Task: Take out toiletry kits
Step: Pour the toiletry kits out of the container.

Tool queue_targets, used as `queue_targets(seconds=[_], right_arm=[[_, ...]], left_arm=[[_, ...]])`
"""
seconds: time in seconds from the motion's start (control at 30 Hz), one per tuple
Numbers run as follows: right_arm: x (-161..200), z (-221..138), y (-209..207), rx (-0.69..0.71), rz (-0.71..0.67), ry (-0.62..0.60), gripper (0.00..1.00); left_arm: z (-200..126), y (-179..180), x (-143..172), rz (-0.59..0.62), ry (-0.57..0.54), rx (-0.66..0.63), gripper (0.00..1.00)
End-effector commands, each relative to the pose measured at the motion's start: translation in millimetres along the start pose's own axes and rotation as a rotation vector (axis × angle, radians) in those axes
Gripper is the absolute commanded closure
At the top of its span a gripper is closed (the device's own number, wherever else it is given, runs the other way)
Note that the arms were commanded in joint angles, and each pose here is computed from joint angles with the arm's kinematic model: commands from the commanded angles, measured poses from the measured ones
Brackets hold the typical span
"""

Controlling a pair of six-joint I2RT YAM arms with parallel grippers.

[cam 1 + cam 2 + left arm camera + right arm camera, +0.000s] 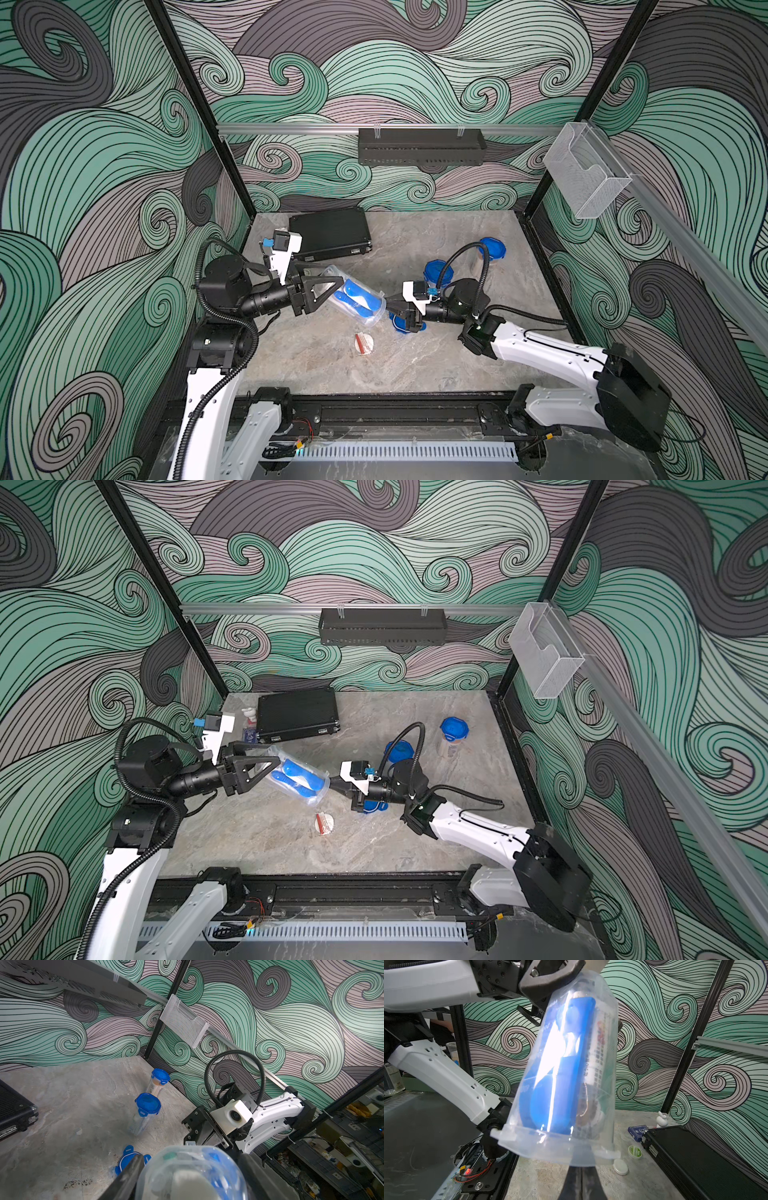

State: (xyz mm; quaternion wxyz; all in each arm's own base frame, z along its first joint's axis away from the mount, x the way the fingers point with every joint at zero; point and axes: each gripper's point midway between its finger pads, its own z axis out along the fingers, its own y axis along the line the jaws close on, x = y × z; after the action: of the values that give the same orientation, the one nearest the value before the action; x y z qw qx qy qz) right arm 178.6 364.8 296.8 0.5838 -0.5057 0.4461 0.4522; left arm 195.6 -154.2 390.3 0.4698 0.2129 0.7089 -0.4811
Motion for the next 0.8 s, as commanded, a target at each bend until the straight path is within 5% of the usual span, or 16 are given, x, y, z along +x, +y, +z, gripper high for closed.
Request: queue_targets(seconds=[0.0,0.77], right_arm=[[-25.8,3.4,-5.3,0.001,-0.066,-0.099,1.0],[66.3,14.1,-17.0,0.028,0.039,0.072,1.0]], left_arm=[[-7.4,-6.9,-10.5,0.079,-0.028,-0.049,1.0],[-23.8,22.2,-17.4,0.127,-0.079,-0.289,1.0]])
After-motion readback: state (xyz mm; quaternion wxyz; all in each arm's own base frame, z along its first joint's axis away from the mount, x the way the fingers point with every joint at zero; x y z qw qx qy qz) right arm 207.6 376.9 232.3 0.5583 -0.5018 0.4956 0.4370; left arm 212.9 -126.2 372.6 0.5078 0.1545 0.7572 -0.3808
